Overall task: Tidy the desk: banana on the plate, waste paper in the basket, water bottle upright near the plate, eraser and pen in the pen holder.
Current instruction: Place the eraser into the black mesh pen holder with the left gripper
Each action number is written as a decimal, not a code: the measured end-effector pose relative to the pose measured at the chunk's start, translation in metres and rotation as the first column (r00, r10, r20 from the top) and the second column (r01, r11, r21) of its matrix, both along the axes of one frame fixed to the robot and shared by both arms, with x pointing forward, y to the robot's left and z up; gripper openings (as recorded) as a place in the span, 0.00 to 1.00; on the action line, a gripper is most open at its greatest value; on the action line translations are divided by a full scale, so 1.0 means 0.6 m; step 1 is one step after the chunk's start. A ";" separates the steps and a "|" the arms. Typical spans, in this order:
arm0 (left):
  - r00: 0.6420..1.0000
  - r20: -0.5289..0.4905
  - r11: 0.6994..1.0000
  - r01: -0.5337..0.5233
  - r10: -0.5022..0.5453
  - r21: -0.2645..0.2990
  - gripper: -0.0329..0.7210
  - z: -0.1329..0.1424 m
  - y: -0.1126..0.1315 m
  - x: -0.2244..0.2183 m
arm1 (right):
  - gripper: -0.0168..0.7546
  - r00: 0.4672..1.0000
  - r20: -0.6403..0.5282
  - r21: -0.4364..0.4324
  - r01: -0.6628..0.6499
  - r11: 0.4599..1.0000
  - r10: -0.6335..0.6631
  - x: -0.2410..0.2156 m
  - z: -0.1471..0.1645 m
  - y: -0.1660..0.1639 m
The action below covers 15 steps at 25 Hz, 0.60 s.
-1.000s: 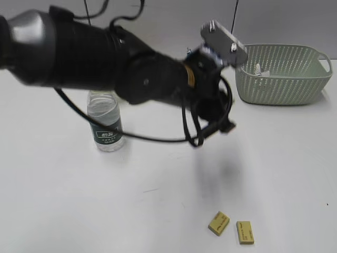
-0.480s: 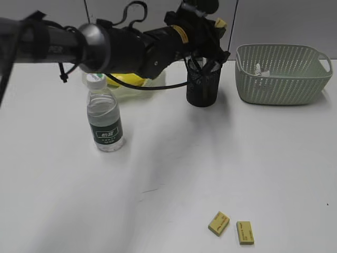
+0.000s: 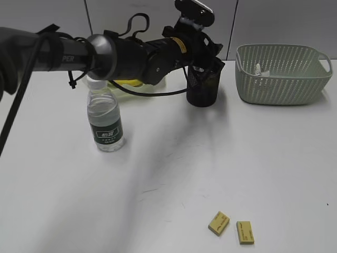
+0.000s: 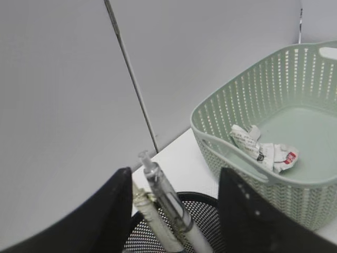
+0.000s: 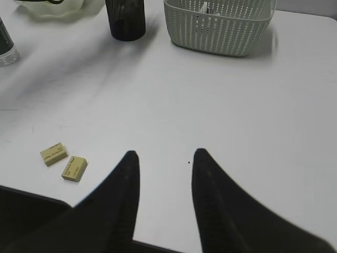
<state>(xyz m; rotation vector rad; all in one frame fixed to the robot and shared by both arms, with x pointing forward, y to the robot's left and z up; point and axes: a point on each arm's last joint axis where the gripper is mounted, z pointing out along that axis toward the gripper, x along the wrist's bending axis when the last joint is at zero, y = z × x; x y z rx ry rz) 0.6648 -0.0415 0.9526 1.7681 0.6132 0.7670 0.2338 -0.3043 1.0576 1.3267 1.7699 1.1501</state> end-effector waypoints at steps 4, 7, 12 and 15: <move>0.999 -0.034 1.000 -0.005 0.006 0.029 0.57 0.021 0.005 -0.004 | 0.38 1.000 0.000 -0.001 0.000 1.000 0.000 0.000 0.000 0.000; 0.990 -0.140 0.996 -0.020 0.032 0.090 0.49 0.071 0.021 -0.021 | 0.38 1.000 0.000 -0.001 0.000 1.000 0.000 0.000 0.000 0.000; 0.947 -0.311 0.975 -0.006 0.077 0.224 0.32 0.181 0.070 -0.079 | 0.38 1.000 0.000 -0.001 0.000 1.000 0.000 0.000 0.000 0.000; 0.923 -0.373 0.964 0.007 0.097 0.267 0.30 0.230 0.113 -0.134 | 0.38 1.000 0.000 -0.001 0.000 1.000 0.000 0.000 0.000 0.000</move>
